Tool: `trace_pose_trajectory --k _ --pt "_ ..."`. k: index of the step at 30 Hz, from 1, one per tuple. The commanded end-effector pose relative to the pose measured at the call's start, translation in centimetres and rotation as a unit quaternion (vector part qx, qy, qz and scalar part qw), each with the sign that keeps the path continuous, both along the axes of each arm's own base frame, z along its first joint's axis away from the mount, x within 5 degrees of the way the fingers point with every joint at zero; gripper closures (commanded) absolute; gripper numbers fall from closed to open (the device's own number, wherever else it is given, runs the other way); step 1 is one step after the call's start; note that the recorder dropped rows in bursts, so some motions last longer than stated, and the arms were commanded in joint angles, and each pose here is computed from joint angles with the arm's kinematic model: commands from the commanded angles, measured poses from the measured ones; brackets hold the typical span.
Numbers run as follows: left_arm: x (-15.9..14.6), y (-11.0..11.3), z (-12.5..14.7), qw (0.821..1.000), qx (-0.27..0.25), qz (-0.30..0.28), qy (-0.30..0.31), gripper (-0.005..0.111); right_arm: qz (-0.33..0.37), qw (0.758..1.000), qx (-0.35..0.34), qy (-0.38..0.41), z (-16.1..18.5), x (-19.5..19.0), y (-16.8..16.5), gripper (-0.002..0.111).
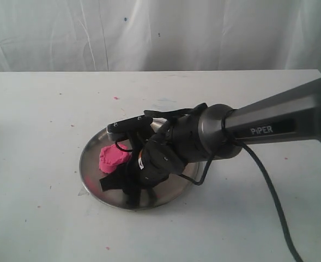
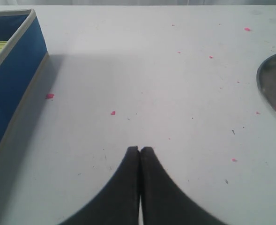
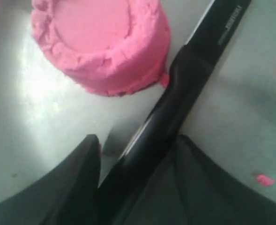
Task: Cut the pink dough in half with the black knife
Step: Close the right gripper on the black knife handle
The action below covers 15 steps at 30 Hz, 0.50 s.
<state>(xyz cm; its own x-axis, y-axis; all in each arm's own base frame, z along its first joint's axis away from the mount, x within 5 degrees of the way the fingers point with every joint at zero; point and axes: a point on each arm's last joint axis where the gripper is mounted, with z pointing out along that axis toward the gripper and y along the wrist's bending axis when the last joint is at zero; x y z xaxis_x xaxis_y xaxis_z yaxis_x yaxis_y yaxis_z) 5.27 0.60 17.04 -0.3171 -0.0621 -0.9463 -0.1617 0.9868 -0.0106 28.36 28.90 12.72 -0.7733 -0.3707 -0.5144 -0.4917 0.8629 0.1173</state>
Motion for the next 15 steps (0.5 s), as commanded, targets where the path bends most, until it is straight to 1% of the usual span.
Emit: trace_pose_trajectory --k 1,2,3,5,7,8,10,15 --pt "0.0 -0.1 -0.1 1.000 -0.005 -0.003 -0.002 0.107 -0.008 1.000 -0.025 0.012 -0.7 -0.1 -0.3 0.061" --pt "0.0 -0.1 -0.1 1.000 -0.005 -0.003 -0.002 0.107 -0.010 0.999 -0.033 0.017 -0.8 -0.1 -0.5 0.064" --pt "0.0 -0.1 -0.1 1.000 -0.005 -0.003 -0.002 0.107 -0.013 0.999 -0.043 0.025 -1.0 -0.2 -0.6 0.072" --pt "0.0 -0.1 -0.1 1.000 -0.005 -0.003 -0.002 0.107 -0.016 0.998 -0.059 0.036 -1.2 -0.4 -0.9 0.084" --pt "0.0 -0.1 -0.1 1.000 -0.005 -0.003 -0.002 0.107 -0.018 0.997 -0.066 0.041 -1.3 -0.5 -1.0 0.099" --pt "0.0 -0.1 -0.1 1.000 -0.005 -0.003 -0.002 0.107 -0.022 0.997 -0.064 0.043 -1.3 -0.5 -1.0 0.104" --pt "0.0 -0.1 -0.1 1.000 -0.005 -0.003 -0.002 0.107 -0.023 0.997 -0.059 0.039 -1.1 -0.4 -1.0 0.107" --pt "0.0 -0.1 -0.1 1.000 -0.005 -0.003 -0.002 0.107 -0.036 0.998 -0.047 0.018 0.5 0.0 -1.4 0.107"
